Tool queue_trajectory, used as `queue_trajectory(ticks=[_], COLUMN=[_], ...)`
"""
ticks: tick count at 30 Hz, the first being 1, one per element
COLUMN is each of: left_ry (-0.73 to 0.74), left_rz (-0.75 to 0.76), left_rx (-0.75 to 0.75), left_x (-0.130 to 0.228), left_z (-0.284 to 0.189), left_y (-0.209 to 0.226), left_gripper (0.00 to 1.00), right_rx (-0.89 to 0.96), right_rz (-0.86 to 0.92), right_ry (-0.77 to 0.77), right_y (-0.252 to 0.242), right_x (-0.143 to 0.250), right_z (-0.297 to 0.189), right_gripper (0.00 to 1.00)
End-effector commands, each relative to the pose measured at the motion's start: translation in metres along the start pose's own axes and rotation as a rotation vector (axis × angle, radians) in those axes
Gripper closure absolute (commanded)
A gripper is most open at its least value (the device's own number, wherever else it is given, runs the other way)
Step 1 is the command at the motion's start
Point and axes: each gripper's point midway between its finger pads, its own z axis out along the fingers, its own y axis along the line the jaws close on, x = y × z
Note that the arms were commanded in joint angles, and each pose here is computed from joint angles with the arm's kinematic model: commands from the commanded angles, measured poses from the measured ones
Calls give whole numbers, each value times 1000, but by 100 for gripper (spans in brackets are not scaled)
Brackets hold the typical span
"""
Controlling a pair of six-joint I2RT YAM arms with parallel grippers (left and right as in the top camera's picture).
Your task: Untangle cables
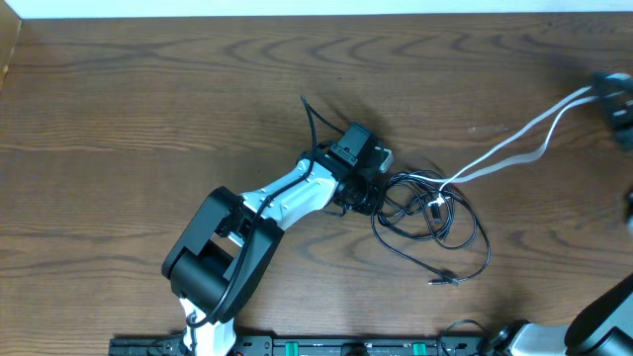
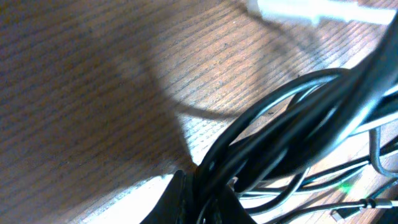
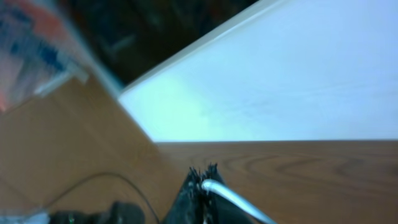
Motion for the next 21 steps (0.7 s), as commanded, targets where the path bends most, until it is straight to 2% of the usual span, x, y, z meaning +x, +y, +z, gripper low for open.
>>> queue_trajectory(ticks=[1,8,14,18,19,21], left_ry=[5,5,5,5,3,2], left_rz=[-11,-10,-10,-10,-10,-9], left_rx=[-13,-13,-13,-13,-12,-12], left_x=[-1,-1,-1,-1,-1,-1], left_z=[2,2,2,2,2,2], left_y=[3,3,3,3,3,3], left_gripper=[92,92,92,92,92,92], right_rx=[102,298,457,454,442,440], right_rz=[-38,-179,-269,-154,-104,-20], right_ry=[-99,-183,-226,-140,-109,-15], right_y=[-5,-9,-2,-11,-15,-25], right_x=[-60,-138,-182,-155,-142,-104], right_z=[-24,-63,-85,-78,-73,-59], right_gripper=[99,98,99,95,90,73])
